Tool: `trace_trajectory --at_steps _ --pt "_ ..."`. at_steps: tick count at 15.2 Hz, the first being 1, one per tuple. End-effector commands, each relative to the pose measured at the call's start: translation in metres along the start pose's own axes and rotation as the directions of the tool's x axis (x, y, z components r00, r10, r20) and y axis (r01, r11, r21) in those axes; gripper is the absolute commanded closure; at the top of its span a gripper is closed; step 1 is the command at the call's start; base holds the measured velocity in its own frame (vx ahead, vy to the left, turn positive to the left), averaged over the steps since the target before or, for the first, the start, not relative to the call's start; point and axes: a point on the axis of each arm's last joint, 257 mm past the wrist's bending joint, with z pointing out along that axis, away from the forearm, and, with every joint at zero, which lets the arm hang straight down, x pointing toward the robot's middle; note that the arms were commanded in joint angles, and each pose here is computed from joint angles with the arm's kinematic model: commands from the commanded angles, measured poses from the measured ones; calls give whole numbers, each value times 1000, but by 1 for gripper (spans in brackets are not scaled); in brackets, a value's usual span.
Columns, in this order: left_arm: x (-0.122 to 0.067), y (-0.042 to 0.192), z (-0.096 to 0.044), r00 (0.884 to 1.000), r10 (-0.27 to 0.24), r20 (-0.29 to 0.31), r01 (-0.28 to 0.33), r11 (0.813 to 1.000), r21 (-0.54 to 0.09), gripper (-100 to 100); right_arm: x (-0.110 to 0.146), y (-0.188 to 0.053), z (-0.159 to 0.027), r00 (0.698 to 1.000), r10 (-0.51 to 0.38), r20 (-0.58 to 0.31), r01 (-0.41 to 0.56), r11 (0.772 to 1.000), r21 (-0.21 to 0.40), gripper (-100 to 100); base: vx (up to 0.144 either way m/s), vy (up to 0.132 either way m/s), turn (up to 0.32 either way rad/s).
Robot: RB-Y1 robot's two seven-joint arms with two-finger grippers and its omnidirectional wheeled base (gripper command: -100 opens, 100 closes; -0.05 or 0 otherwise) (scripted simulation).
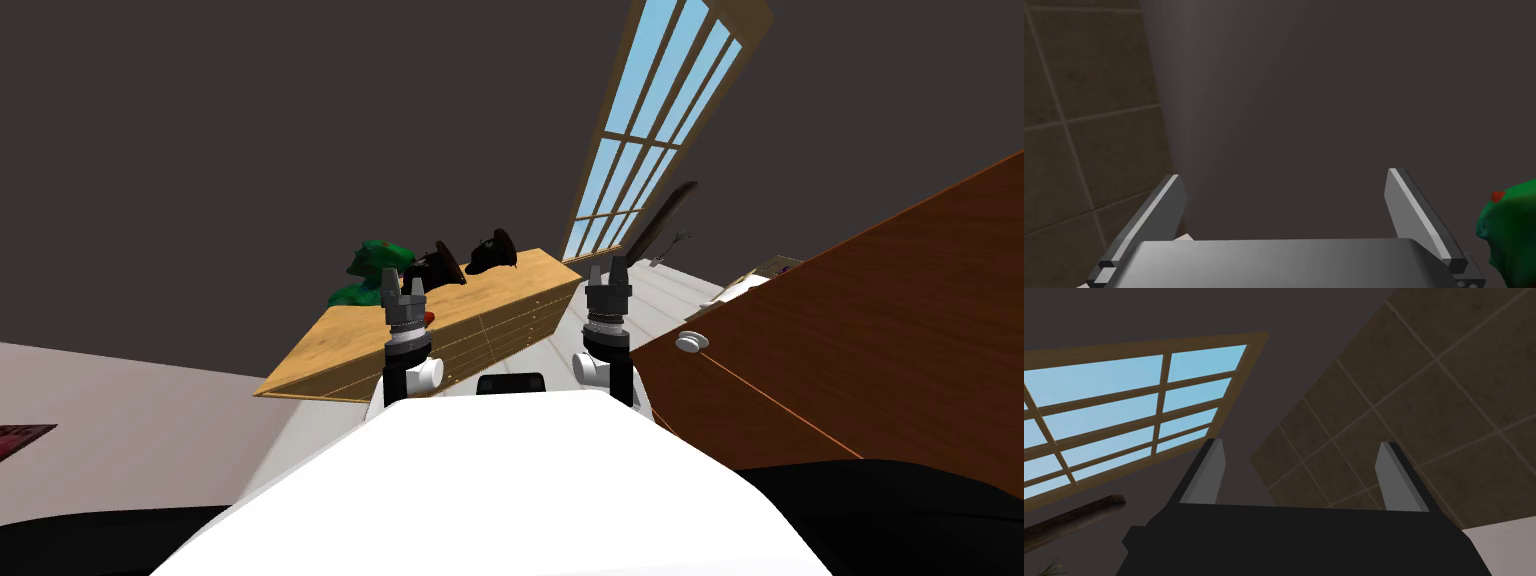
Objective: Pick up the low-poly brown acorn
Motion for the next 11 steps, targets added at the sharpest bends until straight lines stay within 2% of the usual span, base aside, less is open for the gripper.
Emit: trace_trajectory --at_steps 1,4,8,11 --pt "3 3 -1 999 14 -41 -15 1000 -8 -100 0 0 0 1000 0 0 0 1000 0 0 -4 6 -22" --pt "4 7 -1 997 24 -68 -25 1000 -19 -100 0 0 0 1000 0 0 0 1000 0 0 -6 20 -32" --pt "3 23 -2 989 42 -139 -53 996 -77 -100 0 0 0 1000 0 0 0 1000 0 0 -14 43 -62" --pt "1 30 -3 987 45 -156 -62 992 -106 -100 0 0 0 1000 0 0 0 1000 0 0 -15 43 -61"
